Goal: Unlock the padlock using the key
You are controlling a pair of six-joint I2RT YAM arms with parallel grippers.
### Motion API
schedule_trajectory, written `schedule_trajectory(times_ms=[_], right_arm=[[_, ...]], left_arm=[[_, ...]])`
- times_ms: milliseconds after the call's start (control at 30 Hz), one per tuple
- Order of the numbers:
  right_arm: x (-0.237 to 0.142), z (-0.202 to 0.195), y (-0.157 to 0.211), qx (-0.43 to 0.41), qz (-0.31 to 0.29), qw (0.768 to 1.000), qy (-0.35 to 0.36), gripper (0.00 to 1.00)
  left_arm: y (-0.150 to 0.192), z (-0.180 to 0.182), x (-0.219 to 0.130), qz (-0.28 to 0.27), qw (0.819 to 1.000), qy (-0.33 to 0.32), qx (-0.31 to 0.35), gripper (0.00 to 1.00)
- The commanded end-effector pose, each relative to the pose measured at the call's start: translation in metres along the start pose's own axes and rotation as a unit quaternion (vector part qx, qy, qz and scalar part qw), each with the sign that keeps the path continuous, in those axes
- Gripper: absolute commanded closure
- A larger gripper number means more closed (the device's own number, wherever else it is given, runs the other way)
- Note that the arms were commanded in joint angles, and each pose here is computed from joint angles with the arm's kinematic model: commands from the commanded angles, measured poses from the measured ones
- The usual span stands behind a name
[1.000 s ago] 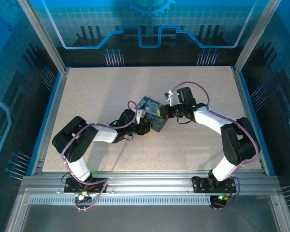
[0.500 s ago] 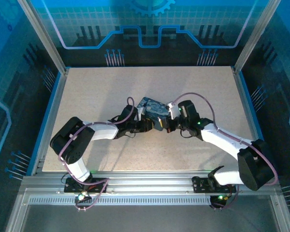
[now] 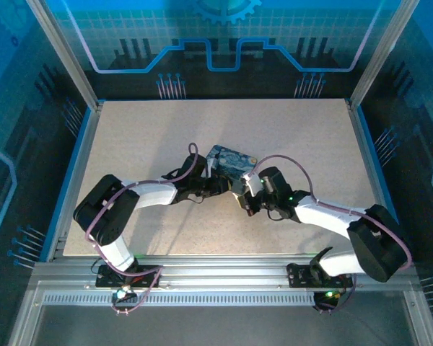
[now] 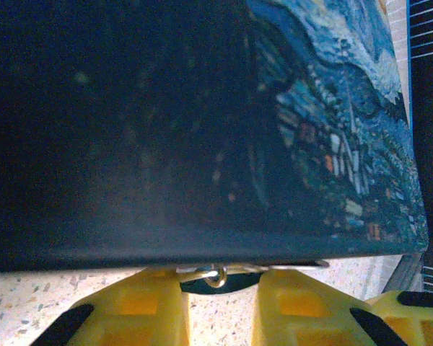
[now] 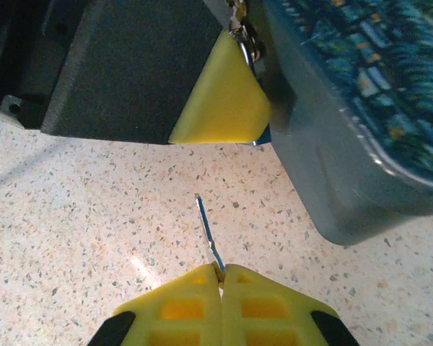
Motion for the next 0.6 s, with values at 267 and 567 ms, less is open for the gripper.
schedule_trajectory(times_ms=[267, 567], right_arm=[[0.016, -0.002, 0.002, -0.028, -0.001, 1.0, 0.01, 1.0], [0.026, -0.006, -0.003, -0.029, 0.002, 0.999, 0.02, 1.0]], left_arm=[[-0.012, -0.025, -0.009, -0.013, 0.999, 0.044, -0.016, 0.82], [-0.011, -0.025, -0.01, -0.014, 0.999, 0.045, -0.018, 0.82]])
Point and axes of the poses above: each hand's point on the last joint's axis, 136 mm out from that joint toward the fingers, its own x axis out along the fingers, its own z axis along the line the jaws close on, y = z × x, the point moved 4 cm from there along -x, back along the fingers, and after that the axes turned 11 degrees about x, right-handed, at the moved point
